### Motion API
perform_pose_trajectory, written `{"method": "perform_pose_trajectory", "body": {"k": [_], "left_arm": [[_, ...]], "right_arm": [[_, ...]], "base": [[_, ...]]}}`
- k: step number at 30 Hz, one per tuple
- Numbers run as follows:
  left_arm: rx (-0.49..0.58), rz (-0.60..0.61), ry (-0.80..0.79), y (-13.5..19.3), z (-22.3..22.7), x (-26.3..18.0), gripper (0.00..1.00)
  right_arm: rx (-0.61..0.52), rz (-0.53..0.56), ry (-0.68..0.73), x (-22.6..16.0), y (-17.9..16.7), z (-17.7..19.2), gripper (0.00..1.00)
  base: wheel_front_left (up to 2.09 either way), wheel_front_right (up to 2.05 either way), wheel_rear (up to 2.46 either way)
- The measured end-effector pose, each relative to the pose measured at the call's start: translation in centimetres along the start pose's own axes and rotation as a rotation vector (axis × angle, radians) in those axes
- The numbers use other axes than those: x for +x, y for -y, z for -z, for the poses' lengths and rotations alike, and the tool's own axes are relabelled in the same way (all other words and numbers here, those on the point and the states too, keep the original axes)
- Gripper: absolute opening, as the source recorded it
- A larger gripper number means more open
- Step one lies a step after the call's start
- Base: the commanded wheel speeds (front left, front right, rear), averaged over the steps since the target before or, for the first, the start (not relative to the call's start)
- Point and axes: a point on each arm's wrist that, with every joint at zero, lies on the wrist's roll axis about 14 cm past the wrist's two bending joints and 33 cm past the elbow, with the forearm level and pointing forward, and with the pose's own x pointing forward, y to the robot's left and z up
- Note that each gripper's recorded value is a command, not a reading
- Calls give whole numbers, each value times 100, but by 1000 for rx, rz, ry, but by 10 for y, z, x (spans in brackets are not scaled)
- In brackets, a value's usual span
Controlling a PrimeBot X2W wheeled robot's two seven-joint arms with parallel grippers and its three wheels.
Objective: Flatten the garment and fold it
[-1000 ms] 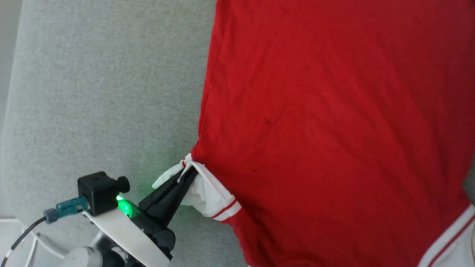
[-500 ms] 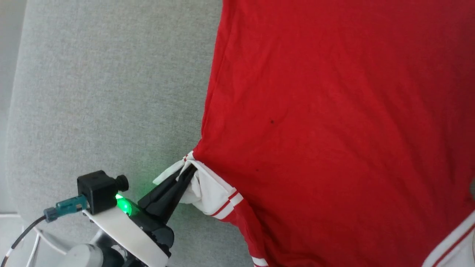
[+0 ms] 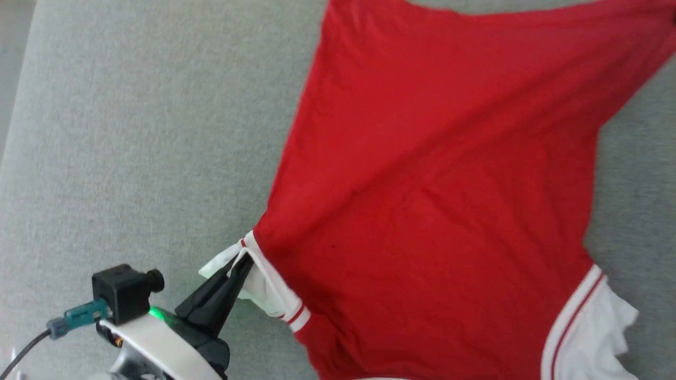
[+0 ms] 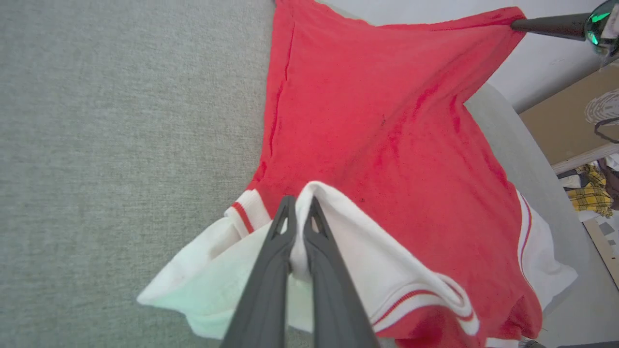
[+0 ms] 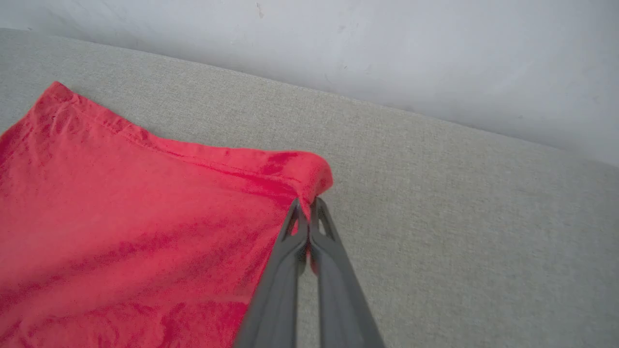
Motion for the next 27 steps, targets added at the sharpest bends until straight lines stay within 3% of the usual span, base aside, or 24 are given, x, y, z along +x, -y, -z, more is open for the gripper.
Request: {"method": "perform_pose_trajectory", "body": {"k": [9, 19, 22, 27], "left_arm": [[22, 46, 34, 25, -10, -16, 0], [52, 121, 51, 49, -18, -21, 0], [52, 130, 50, 52, -18, -23, 0], [58, 132, 53, 55, -20, -27, 0]], "right_arm": [[129, 99, 10, -107, 45, 57, 0], [374, 181, -149, -191, 39, 185, 0], [379, 219, -197, -206, 35, 213, 0], [270, 253, -235, -198, 26, 251, 0]], "base": [[0, 0, 0], [0, 0, 0], [0, 0, 0], [0, 0, 0]]}}
